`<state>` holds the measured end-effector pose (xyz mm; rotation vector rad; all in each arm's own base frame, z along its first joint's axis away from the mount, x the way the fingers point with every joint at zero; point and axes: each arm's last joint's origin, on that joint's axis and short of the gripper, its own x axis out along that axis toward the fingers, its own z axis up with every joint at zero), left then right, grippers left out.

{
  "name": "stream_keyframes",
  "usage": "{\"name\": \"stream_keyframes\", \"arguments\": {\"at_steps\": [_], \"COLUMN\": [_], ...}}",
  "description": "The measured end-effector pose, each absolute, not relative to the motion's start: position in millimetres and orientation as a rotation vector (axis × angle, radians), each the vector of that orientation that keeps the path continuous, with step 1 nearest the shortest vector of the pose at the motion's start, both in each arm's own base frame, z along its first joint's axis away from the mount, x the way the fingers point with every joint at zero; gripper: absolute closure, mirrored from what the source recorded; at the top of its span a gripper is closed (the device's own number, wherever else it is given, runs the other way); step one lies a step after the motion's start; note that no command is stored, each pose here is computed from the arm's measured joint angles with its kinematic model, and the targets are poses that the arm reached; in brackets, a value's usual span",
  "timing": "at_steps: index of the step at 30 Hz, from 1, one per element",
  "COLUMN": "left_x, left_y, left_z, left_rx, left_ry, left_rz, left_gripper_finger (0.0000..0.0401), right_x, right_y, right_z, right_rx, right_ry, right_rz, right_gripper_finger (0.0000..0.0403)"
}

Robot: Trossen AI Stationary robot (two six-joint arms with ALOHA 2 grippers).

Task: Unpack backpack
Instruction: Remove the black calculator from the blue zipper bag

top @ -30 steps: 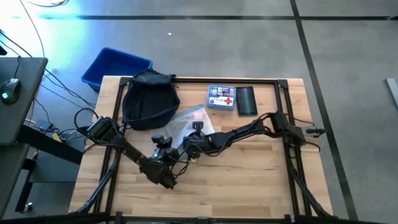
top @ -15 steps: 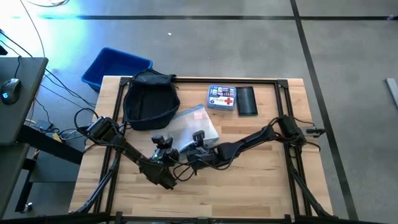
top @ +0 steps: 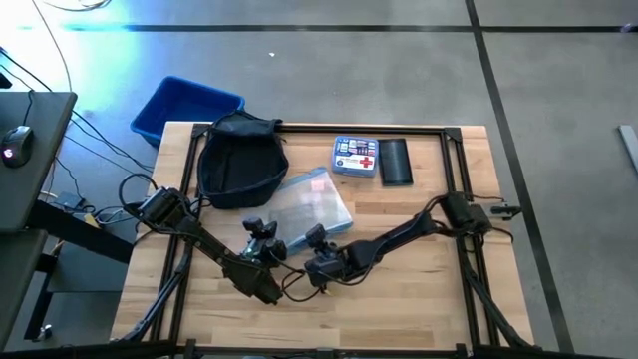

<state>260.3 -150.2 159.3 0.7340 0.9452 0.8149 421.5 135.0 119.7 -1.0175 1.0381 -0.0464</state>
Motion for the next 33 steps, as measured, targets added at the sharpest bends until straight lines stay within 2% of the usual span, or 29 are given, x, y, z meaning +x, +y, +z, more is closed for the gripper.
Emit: {"name": "stream_keyframes", "arguments": {"at_steps": [4,11,16,21,23,29,33], "left_x": [261,262,262,262,262,262,262], "left_y": [-150,-151,-151,-151,-151,-151,-151], "left_z": [159,158,158,158,158,158,158], "left_rx": [0.73,0.733,0.74,0.741,0.742,0.742,0.742], "left_ry": [0.943,0.943,0.947,0.947,0.948,0.947,0.947], "left_rz": [0.816,0.804,0.8,0.8,0.8,0.799,0.799], "left_gripper_finger": [0.0401,0.0401,0.0401,0.0401,0.0401,0.0401,0.0401], "right_x": [426,436,440,439,438,432,426], "right_y": [123,104,98,100,104,124,137], "right_z": [107,106,106,106,106,106,116], "right_rx": [-1.07,-0.997,-0.956,-0.938,-0.948,-0.994,-0.962], "right_ry": [1.071,1.048,1.032,1.025,1.027,1.013,0.993], "right_rz": [-0.156,-0.208,-0.2,-0.202,-0.189,-0.144,-0.089], "right_gripper_finger": [0.0164,0.0223,0.0283,0.0373,0.0395,0.0371,0.0335]}}
